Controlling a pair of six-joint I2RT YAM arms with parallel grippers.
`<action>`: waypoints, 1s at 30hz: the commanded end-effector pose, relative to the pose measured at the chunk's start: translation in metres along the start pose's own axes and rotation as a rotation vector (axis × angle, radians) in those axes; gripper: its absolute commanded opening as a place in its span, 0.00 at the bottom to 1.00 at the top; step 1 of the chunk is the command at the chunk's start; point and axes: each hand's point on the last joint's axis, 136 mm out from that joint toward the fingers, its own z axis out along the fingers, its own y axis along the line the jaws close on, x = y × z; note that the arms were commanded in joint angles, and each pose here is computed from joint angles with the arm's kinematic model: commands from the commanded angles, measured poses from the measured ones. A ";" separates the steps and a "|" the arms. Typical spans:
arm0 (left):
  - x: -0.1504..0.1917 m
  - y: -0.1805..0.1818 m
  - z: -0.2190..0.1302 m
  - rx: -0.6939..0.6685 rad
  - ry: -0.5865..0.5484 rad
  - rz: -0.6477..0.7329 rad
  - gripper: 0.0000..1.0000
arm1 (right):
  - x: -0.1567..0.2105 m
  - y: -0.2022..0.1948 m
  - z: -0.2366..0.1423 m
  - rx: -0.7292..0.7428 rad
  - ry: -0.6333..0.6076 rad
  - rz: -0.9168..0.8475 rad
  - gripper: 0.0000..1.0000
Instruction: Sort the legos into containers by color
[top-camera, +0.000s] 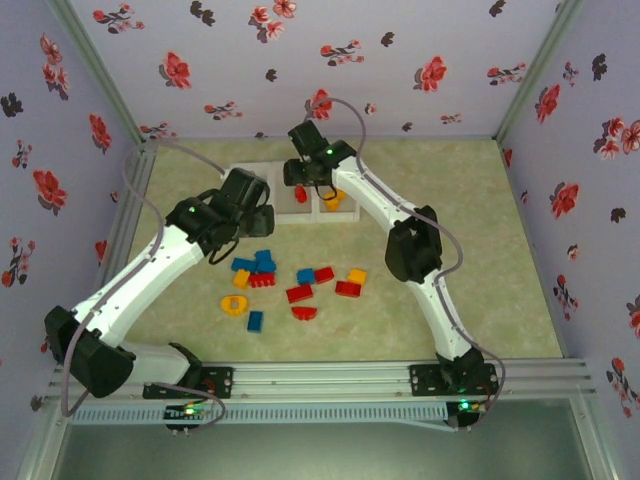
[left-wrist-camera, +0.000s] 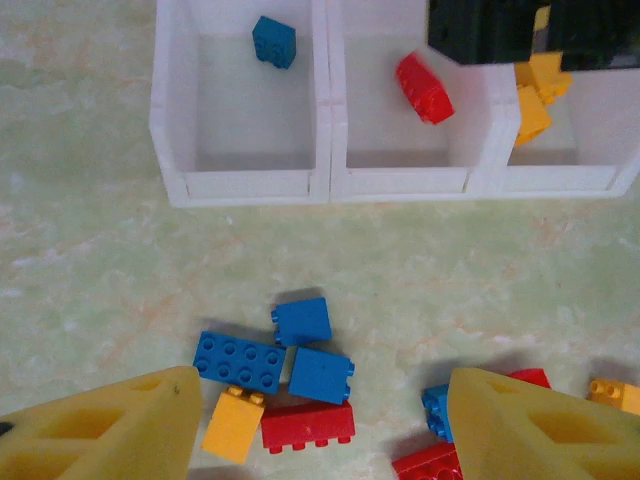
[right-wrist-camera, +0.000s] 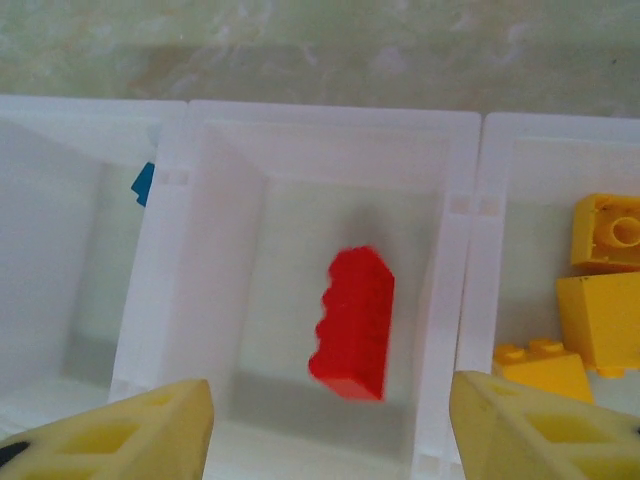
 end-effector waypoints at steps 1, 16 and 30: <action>0.008 0.016 -0.003 -0.047 0.009 -0.032 0.68 | -0.011 0.007 -0.031 -0.022 -0.026 -0.034 0.65; 0.081 0.018 0.023 -0.044 0.206 -0.104 0.69 | 0.047 -0.015 -0.095 -0.043 -0.030 -0.026 0.70; 0.134 -0.072 0.073 0.120 0.395 -0.110 0.71 | 0.098 -0.056 -0.089 0.063 0.024 0.062 0.71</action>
